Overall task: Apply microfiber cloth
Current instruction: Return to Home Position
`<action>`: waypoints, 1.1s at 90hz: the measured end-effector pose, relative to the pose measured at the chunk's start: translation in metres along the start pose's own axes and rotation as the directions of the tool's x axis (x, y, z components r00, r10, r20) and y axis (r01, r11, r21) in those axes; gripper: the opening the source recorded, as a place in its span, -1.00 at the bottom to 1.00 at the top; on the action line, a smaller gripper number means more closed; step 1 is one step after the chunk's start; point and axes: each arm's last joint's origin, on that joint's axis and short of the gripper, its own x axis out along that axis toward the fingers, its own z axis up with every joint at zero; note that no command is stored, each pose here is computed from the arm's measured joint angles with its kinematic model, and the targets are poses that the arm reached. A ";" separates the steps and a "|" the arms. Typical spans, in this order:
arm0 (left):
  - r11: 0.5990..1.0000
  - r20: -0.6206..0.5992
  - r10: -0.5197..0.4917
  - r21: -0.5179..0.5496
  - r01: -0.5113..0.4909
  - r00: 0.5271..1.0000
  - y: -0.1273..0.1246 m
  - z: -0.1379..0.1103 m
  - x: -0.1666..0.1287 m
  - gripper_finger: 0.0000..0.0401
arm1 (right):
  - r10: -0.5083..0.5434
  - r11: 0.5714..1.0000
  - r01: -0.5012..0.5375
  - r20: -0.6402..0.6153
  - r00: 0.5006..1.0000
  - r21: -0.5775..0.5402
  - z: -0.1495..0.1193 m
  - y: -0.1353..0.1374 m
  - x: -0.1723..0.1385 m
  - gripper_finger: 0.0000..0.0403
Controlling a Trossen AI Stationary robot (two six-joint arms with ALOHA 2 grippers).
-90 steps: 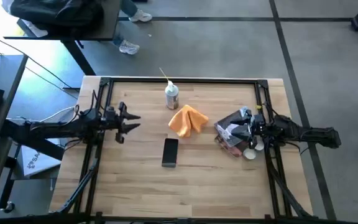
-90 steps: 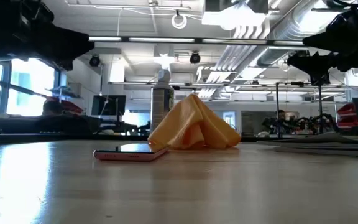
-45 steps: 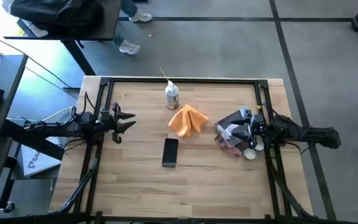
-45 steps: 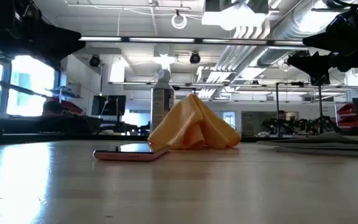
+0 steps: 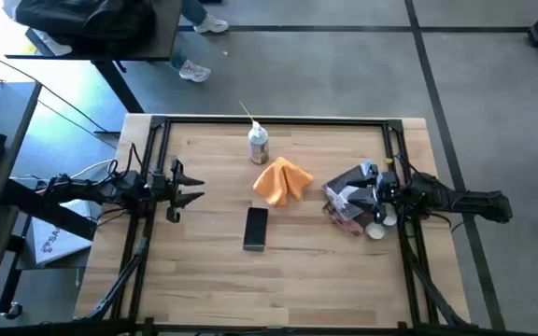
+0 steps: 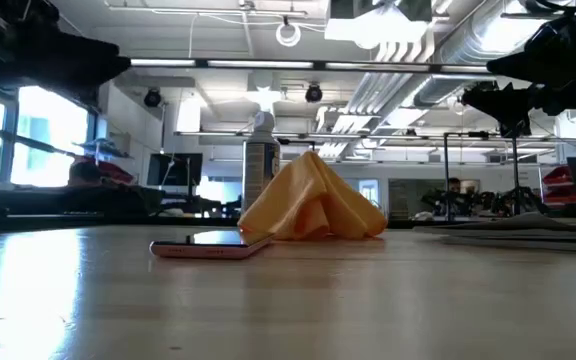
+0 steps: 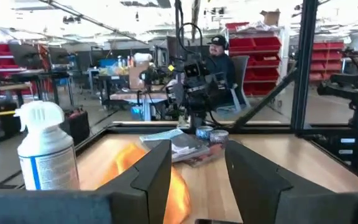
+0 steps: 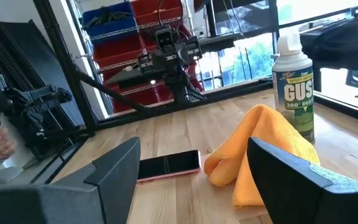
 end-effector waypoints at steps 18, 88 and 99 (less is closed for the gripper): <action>1.000 -0.097 -0.021 -0.013 0.020 0.995 -0.001 -0.009 0.000 -0.35 | 0.000 1.000 0.000 0.000 1.000 0.000 0.000 0.000 0.000 0.31; 0.992 -0.115 -0.123 0.023 0.126 0.986 -0.004 -0.011 0.000 -0.35 | 0.000 1.000 0.000 0.000 1.000 0.000 0.000 0.000 0.000 0.31; 0.992 -0.115 -0.123 0.023 0.126 0.986 -0.004 -0.011 0.000 -0.35 | 0.000 1.000 0.000 0.000 1.000 0.000 0.000 0.000 0.000 0.31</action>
